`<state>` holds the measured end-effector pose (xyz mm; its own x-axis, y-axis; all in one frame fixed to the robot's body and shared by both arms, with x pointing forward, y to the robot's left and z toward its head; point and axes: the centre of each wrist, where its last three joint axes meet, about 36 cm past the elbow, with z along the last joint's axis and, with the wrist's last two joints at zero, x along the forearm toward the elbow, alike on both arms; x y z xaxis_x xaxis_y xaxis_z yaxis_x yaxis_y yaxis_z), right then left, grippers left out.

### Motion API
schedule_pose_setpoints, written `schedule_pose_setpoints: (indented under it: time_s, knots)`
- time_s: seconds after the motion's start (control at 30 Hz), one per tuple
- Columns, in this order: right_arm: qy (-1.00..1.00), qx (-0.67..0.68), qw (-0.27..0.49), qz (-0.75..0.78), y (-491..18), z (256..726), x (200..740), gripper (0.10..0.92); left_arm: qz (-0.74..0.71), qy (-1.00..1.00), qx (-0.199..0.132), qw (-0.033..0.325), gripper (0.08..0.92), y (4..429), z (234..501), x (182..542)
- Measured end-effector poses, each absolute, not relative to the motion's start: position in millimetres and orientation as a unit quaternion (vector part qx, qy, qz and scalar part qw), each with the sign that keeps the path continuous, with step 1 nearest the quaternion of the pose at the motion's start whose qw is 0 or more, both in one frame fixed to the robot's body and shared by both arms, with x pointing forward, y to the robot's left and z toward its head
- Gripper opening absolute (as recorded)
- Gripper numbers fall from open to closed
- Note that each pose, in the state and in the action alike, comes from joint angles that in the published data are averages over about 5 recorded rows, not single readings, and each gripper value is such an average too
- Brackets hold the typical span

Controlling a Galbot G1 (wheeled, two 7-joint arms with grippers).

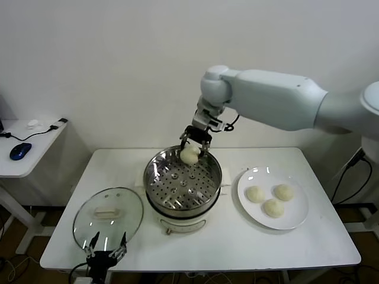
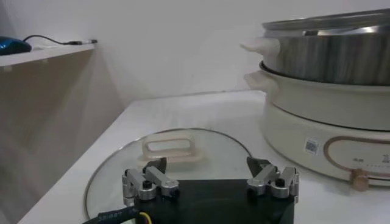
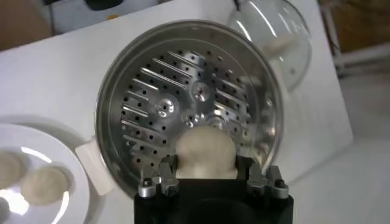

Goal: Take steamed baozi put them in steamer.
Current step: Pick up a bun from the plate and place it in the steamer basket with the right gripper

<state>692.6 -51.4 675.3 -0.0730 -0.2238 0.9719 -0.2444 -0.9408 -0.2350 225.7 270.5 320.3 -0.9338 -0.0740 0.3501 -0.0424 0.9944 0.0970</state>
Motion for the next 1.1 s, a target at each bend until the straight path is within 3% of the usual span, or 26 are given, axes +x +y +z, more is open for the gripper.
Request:
schedule_pose_setpoints:
  time_s: [0.73,1.0,1.1]
  knots:
    - [-0.141,0.674,-0.025,0.725,-32.9,595.3,733.7,0.641,-0.046,-0.982,0.039,0.178,0.823,269.4,315.2,224.6]
    - [-0.153,0.675,-0.032,0.721,-32.1,594.9,737.8,0.806,-0.046,-0.983,0.039,0.175,0.823,269.9,315.8,227.0]
    - [-0.157,0.677,-0.034,0.718,-35.2,603.2,738.2,0.82,-0.046,-0.983,0.039,0.174,0.823,269.5,316.6,227.3]
